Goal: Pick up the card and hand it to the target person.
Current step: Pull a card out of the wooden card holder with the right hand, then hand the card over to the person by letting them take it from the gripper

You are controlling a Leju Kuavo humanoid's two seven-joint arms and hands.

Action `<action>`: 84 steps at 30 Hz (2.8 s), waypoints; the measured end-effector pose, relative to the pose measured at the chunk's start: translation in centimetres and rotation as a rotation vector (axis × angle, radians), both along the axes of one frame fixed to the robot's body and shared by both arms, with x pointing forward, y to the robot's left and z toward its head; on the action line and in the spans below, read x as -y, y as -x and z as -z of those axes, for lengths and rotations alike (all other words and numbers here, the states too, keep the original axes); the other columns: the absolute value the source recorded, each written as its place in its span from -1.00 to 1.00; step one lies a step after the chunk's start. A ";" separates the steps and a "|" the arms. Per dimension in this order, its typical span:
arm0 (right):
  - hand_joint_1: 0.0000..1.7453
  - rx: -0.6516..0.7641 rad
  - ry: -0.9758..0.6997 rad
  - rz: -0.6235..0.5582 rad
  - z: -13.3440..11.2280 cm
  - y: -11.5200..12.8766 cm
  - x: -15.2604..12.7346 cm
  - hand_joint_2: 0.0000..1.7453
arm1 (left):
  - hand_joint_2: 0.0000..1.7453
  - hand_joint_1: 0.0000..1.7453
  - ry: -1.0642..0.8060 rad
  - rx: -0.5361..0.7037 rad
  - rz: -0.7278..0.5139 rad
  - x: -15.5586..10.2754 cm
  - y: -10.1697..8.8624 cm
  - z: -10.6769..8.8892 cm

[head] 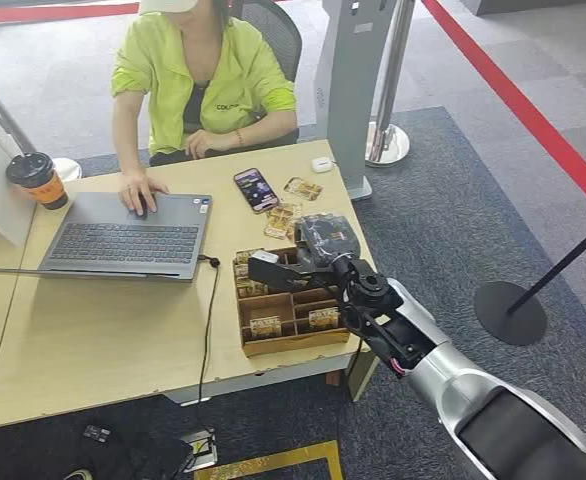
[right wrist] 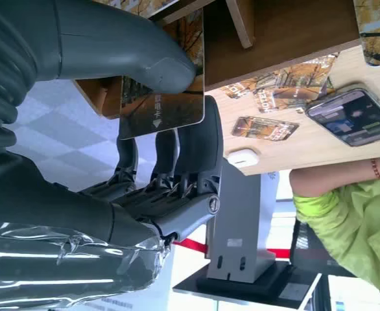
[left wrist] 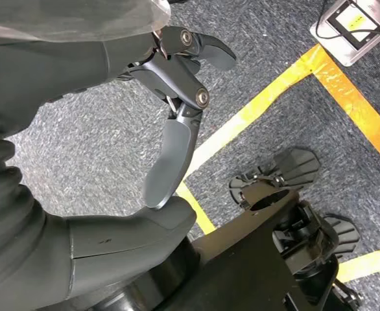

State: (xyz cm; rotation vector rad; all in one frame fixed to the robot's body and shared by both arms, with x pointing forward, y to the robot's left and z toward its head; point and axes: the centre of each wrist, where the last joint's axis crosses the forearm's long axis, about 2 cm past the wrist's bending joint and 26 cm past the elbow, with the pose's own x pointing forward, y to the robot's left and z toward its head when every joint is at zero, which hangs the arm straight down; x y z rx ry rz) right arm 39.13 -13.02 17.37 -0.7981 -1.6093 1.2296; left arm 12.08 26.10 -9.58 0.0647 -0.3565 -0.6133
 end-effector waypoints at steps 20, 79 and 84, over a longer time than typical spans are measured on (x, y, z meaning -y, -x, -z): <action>0.50 0.009 0.007 0.000 -0.2 -0.1 0.0 1.00 | 1.00 -1.00 0.000 -0.002 -0.001 0.0 0.1 0.0; 1.00 0.084 -0.084 -0.203 -9.3 0.2 0.9 1.00 | 1.00 -1.00 0.000 -0.008 -0.011 -0.5 1.0 0.3; 1.00 0.137 -0.099 -0.205 -10.5 0.3 0.9 1.00 | 1.00 -1.00 -0.001 -0.007 -0.011 -0.6 1.1 0.3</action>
